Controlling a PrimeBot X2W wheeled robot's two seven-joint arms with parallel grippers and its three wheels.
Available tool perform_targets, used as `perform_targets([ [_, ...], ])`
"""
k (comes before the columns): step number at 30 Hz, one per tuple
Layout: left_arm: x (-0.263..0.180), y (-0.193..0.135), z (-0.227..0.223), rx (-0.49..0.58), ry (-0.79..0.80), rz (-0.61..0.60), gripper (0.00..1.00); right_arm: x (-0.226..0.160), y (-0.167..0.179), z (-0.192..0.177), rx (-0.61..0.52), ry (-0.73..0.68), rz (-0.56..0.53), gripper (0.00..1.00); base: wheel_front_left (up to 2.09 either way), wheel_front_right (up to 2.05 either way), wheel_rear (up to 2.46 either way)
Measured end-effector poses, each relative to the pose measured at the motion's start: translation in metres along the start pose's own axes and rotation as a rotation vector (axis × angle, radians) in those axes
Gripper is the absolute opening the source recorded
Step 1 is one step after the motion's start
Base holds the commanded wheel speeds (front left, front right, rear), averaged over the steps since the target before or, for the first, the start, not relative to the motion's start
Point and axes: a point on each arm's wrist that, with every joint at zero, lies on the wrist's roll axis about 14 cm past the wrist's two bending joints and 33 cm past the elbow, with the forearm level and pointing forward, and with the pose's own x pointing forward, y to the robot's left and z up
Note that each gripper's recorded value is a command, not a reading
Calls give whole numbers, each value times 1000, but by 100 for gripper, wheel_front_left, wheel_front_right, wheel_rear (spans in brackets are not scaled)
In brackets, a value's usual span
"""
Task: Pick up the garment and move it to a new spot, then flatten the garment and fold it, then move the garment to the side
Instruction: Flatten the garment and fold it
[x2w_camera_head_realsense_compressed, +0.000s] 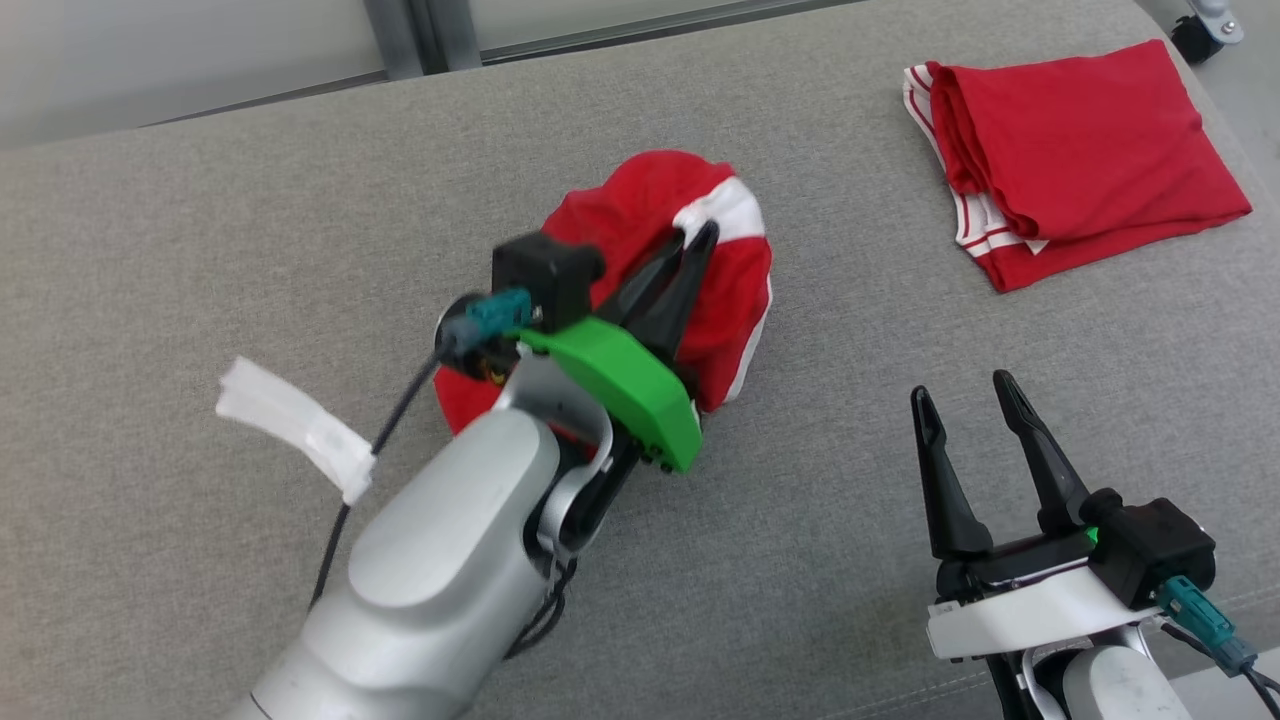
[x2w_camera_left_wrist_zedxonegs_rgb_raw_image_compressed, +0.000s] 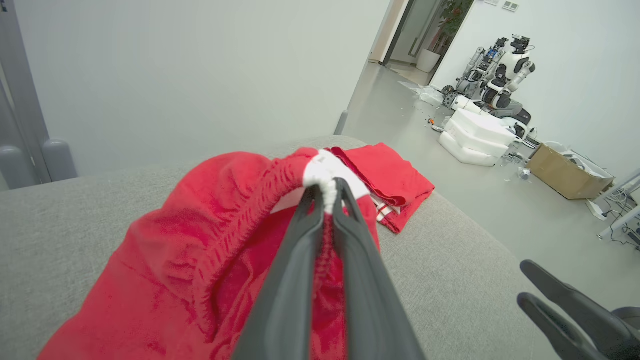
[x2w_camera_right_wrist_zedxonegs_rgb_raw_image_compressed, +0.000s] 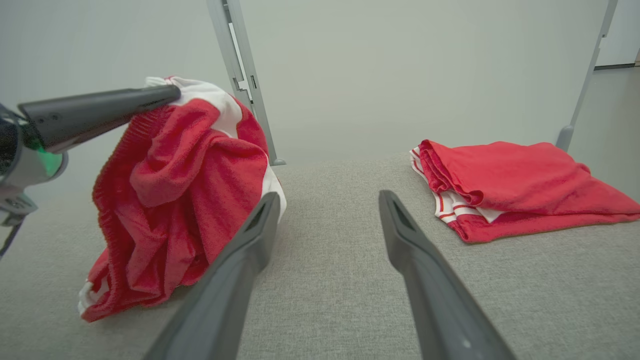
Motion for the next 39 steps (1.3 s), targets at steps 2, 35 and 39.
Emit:
perform_targets([
  [2,12,-16,31,16,-32,-75,0,0,-1,4,-1,-12,-3,100,0,0,0],
  [35,-102,93,-52,-337,-59,303,0,-20,70,-116,493,449,218,100,0,0,0],
  [39,-102,99,-57,-342,-49,315,0,-15,76,-124,520,478,232,100,0,0,0],
])
